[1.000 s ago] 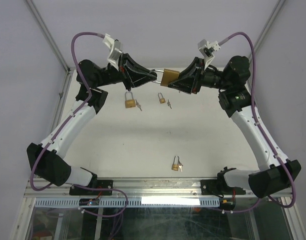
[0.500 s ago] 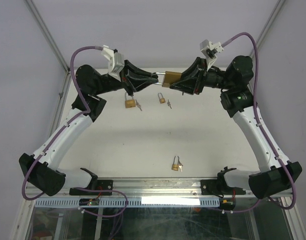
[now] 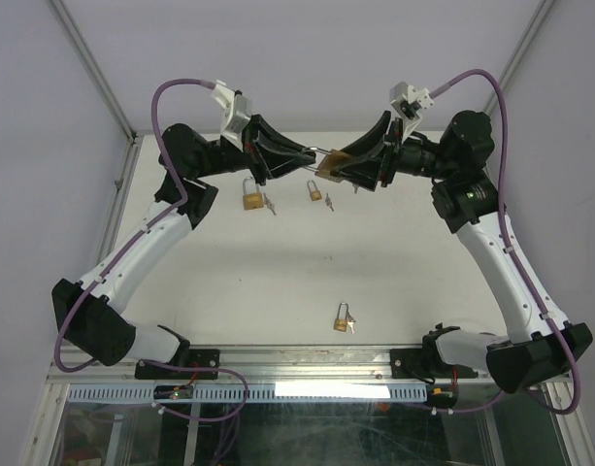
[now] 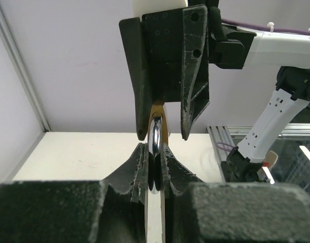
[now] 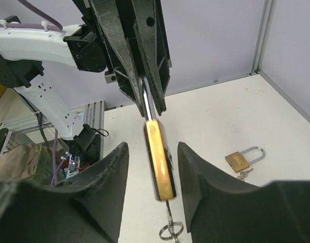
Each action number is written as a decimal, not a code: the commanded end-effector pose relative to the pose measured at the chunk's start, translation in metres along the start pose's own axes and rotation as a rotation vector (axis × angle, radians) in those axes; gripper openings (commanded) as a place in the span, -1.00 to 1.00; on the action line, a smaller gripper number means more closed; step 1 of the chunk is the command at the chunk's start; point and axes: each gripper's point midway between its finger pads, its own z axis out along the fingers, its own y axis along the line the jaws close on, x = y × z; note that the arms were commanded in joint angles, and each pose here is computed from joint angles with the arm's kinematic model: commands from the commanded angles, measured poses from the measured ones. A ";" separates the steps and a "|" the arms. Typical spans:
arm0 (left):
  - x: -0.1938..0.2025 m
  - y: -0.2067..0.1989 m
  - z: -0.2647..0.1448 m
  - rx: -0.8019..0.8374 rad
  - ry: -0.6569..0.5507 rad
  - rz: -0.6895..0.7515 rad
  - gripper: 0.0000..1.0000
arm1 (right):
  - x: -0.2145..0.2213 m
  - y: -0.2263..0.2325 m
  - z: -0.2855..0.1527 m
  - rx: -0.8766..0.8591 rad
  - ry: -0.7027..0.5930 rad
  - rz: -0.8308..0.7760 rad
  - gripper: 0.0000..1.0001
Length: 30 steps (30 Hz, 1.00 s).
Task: Unlock with the key
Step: Unlock the lock.
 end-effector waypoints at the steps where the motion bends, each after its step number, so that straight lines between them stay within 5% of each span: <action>1: -0.041 -0.015 0.005 0.033 -0.110 0.077 -1.00 | -0.024 0.011 -0.004 0.018 -0.043 -0.096 -0.04; 11: -0.038 -0.009 0.003 -0.014 -0.090 0.056 -1.00 | -0.018 0.010 -0.011 0.031 -0.037 -0.081 0.20; 15: -0.041 -0.009 0.002 -0.023 -0.097 0.066 -1.00 | -0.007 0.004 -0.017 0.051 -0.043 -0.059 0.47; 20: -0.067 -0.014 0.005 -0.008 -0.170 0.057 -1.00 | 0.009 -0.012 -0.010 0.042 -0.062 -0.093 0.47; 21: -0.071 -0.016 0.007 0.002 -0.181 0.044 -1.00 | 0.006 -0.009 -0.006 0.041 -0.083 -0.016 0.94; 22: -0.075 -0.017 0.008 0.010 -0.189 0.040 -1.00 | 0.004 -0.004 -0.002 0.021 -0.096 -0.038 0.98; 26: -0.079 -0.021 0.010 0.029 -0.196 0.028 -1.00 | 0.003 -0.001 0.008 -0.015 -0.113 -0.095 0.88; 30: -0.088 -0.026 0.012 0.044 -0.213 0.036 -1.00 | 0.007 -0.001 0.012 -0.053 -0.105 -0.081 0.55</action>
